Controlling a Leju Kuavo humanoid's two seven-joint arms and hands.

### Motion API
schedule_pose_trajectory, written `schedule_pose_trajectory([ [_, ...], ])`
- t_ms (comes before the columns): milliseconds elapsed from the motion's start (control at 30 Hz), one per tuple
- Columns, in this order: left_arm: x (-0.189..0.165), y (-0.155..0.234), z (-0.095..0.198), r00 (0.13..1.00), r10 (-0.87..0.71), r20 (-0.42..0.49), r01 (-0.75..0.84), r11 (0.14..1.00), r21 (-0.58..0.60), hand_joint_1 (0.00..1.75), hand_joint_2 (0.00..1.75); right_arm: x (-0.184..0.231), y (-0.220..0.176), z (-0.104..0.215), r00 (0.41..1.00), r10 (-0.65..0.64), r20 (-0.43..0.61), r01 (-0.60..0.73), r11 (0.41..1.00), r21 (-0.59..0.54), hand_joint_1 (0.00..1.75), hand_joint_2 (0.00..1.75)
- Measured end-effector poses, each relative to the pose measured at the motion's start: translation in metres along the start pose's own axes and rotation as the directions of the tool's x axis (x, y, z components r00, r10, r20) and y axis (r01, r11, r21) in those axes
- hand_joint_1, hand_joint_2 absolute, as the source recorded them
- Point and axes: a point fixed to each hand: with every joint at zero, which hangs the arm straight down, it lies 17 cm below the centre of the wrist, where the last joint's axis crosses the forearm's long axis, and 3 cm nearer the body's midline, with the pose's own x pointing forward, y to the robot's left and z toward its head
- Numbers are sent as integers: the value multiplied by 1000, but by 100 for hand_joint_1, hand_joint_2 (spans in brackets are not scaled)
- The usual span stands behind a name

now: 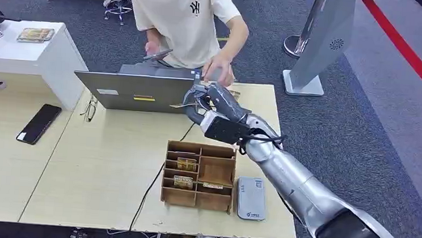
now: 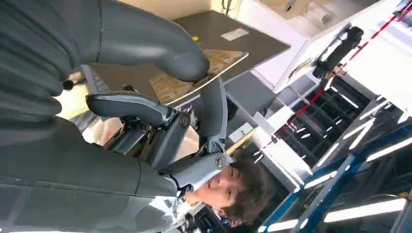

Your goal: Pass the card to the sensor for recognition and then transmit it.

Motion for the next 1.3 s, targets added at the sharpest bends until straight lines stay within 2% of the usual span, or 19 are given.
schedule_pose_trajectory([
  [333,6,5,-1,1000,-28,-3,28,1000,3,0,0,-12,0,-30,991,115,-66,-119,992,-52,175,175],
  [700,12,9,-1,999,-51,-5,51,999,7,0,0,-25,7,-44,974,190,-127,-198,978,-59,175,175],
  [733,13,9,-1,999,-53,-4,53,999,8,0,0,-25,6,-46,969,214,-127,-223,973,-64,157,175],
  [767,14,10,-1,999,-54,-4,54,999,8,0,0,-25,6,-47,963,236,-127,-246,967,-67,157,175],
  [800,14,10,-1,998,-55,-5,55,998,9,0,0,-27,5,-47,956,263,-133,-273,959,-68,131,175],
  [833,14,11,-2,998,-57,-5,57,998,10,0,0,-27,6,-48,948,287,-135,-297,952,-69,75,175],
  [867,15,11,-2,998,-59,-5,59,998,11,0,0,-29,6,-48,940,313,-140,-324,944,-67,75,175],
  [900,15,10,-1,998,-61,-5,61,998,11,0,0,-31,6,-47,930,338,-146,-350,934,-65,7,175],
  [933,15,10,-1,998,-64,-5,64,998,11,0,0,-33,7,-45,920,363,-150,-375,925,-62,0,175],
  [1033,16,9,-1,998,-68,-5,68,998,10,0,0,-40,9,-41,899,405,-165,-419,907,-52,0,175],
  [1300,17,8,-1,997,-73,-3,73,997,9,0,0,-51,14,-31,890,415,-187,-428,903,-37,0,175],
])
